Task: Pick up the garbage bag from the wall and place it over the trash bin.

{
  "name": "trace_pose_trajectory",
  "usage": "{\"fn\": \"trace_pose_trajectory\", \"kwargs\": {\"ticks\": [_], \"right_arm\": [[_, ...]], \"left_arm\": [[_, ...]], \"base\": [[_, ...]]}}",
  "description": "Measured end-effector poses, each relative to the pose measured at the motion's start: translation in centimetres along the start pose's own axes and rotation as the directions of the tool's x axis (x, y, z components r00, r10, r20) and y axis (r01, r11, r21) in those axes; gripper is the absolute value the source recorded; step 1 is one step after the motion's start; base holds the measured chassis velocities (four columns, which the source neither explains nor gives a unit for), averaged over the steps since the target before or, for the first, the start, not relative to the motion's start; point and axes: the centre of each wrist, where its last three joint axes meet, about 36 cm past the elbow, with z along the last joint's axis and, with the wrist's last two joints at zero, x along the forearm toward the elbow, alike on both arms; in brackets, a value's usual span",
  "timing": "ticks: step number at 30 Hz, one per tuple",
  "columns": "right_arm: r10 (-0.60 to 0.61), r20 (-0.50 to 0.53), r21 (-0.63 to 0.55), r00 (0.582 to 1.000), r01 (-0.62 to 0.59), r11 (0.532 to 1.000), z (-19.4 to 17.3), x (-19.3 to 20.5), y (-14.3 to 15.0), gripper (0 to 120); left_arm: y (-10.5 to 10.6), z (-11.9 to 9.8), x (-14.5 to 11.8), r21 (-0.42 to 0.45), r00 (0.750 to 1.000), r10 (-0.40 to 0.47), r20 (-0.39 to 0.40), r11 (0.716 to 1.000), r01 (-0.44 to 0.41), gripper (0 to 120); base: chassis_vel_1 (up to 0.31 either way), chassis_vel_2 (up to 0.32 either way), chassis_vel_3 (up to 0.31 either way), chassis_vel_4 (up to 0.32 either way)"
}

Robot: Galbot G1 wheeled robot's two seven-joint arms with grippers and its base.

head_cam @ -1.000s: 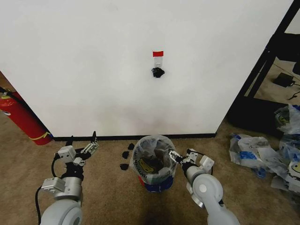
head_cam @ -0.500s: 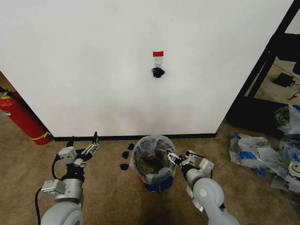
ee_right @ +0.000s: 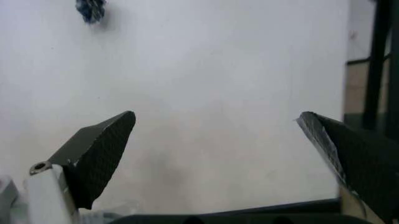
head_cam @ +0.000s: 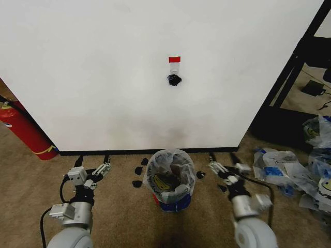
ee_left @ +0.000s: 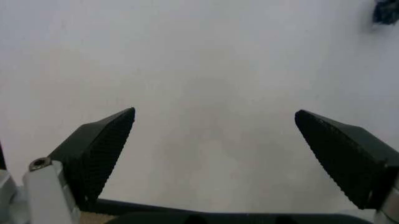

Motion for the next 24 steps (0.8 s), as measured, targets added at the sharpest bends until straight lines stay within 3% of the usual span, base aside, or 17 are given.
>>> {"fn": "trace_pose_trajectory", "kwargs": {"ticks": [8,24], "right_arm": [[0.01,0.038,0.034,0.999,-0.011,0.999,-3.0,4.1,1.3,100],[0.008,0.086,0.086,0.996,-0.015,0.996,-2.9,4.1,1.7,100]], "left_arm": [[-0.1,0.7,1.1,-0.058,0.998,0.052,0.034,0.997,-0.05,100],[-1.2,0.8,2.1,-0.093,0.996,0.071,0.061,0.994,-0.065,100]], "base": [[0.0,0.0,0.0,0.0],[0.0,0.0,0.0,0.0]]}}
